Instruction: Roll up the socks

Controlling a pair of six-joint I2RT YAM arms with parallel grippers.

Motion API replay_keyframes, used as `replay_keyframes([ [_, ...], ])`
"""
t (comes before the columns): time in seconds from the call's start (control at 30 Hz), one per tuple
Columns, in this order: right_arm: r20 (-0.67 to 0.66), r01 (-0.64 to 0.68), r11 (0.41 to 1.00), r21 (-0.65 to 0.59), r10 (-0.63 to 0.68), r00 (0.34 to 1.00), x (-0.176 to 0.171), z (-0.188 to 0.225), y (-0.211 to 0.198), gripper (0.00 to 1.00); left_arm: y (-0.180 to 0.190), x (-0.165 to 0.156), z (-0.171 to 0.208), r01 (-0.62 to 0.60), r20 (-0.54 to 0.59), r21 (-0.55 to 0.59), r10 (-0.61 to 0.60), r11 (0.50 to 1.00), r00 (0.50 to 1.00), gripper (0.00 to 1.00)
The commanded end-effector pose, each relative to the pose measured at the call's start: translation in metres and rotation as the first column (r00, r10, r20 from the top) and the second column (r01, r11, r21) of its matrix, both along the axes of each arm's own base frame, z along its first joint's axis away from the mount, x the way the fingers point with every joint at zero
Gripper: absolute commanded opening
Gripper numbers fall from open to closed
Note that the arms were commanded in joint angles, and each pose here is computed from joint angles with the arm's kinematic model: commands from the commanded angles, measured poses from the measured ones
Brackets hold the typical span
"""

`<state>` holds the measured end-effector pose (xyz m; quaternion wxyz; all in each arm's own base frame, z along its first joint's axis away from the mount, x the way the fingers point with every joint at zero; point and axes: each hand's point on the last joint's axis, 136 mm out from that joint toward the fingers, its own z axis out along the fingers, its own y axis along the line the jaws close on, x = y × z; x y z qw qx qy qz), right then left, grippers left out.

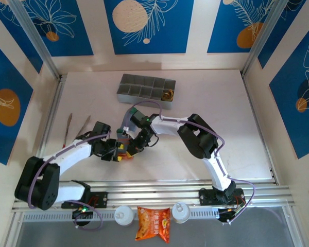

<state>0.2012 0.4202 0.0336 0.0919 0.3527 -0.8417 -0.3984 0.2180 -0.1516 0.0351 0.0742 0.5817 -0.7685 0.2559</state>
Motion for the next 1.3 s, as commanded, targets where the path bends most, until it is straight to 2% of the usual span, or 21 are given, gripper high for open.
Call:
replay_keyframes([
  [0.0, -0.019, -0.001, 1.0, 0.015, 0.001, 1.0, 0.002, 0.008, 0.003, 0.0, 0.008, -0.012, -0.007, -0.006, -0.088, 0.049, 0.01, 0.999, 0.996, 0.32],
  [0.07, -0.006, -0.01, 1.0, 0.023, 0.01, 1.0, 0.002, 0.01, 0.003, 0.02, 0.015, -0.016, -0.012, -0.03, -0.102, 0.079, 0.038, 0.996, 0.994, 0.28],
  [0.13, 0.021, -0.022, 0.999, 0.03, 0.022, 1.0, 0.001, 0.012, 0.003, 0.07, 0.019, -0.016, -0.017, -0.041, -0.113, 0.101, 0.052, 0.994, 0.992, 0.24],
  [0.23, 0.086, -0.033, 0.999, 0.043, 0.029, 0.996, 0.004, 0.016, 0.001, 0.16, 0.025, -0.028, -0.022, -0.022, -0.191, 0.136, 0.048, 0.99, 0.98, 0.14],
  [0.33, 0.173, -0.038, 0.997, 0.06, 0.027, 0.984, 0.009, 0.024, -0.003, 0.28, 0.026, -0.036, -0.031, -0.005, -0.255, 0.144, 0.042, 0.99, 0.966, 0.1],
  [0.43, 0.301, -0.036, 0.995, 0.098, 0.005, 0.954, 0.015, 0.033, -0.01, 0.35, 0.029, -0.038, -0.032, 0.008, -0.295, 0.167, 0.042, 0.986, 0.954, 0.08],
  [0.5, 0.412, -0.057, 0.986, 0.158, -0.013, 0.911, 0.015, 0.043, -0.014, 0.41, 0.031, -0.037, -0.03, 0.019, -0.309, 0.184, 0.039, 0.983, 0.95, 0.07],
  [0.63, 0.646, -0.164, 0.978, 0.128, 0.043, 0.762, 0.002, 0.038, -0.02, 0.54, 0.032, -0.035, -0.025, 0.048, -0.348, 0.202, 0.026, 0.978, 0.937, 0.07],
  [0.77, 0.697, -0.182, 0.982, 0.053, 0.095, 0.711, -0.001, 0.024, -0.015, 0.56, 0.034, -0.035, -0.026, 0.067, -0.387, 0.209, 0.019, 0.976, 0.922, 0.06],
  [0.97, 0.742, -0.162, 0.987, 0.018, 0.095, 0.664, 0.006, 0.022, 0.003, 0.57, 0.037, -0.03, -0.029, 0.083, -0.404, 0.214, 0.011, 0.973, 0.915, 0.06],
  [1.07, 0.72, -0.145, 0.989, -0.005, 0.104, 0.686, 0.01, 0.016, 0.008, 0.55, 0.036, -0.027, -0.031, 0.09, -0.404, 0.208, 0.002, 0.974, 0.915, 0.05],
  [1.27, 0.643, -0.135, 0.991, -0.02, 0.116, 0.757, 0.007, 0.004, 0.012, 0.45, 0.035, -0.021, -0.03, 0.096, -0.384, 0.201, -0.012, 0.975, 0.923, 0.05],
])
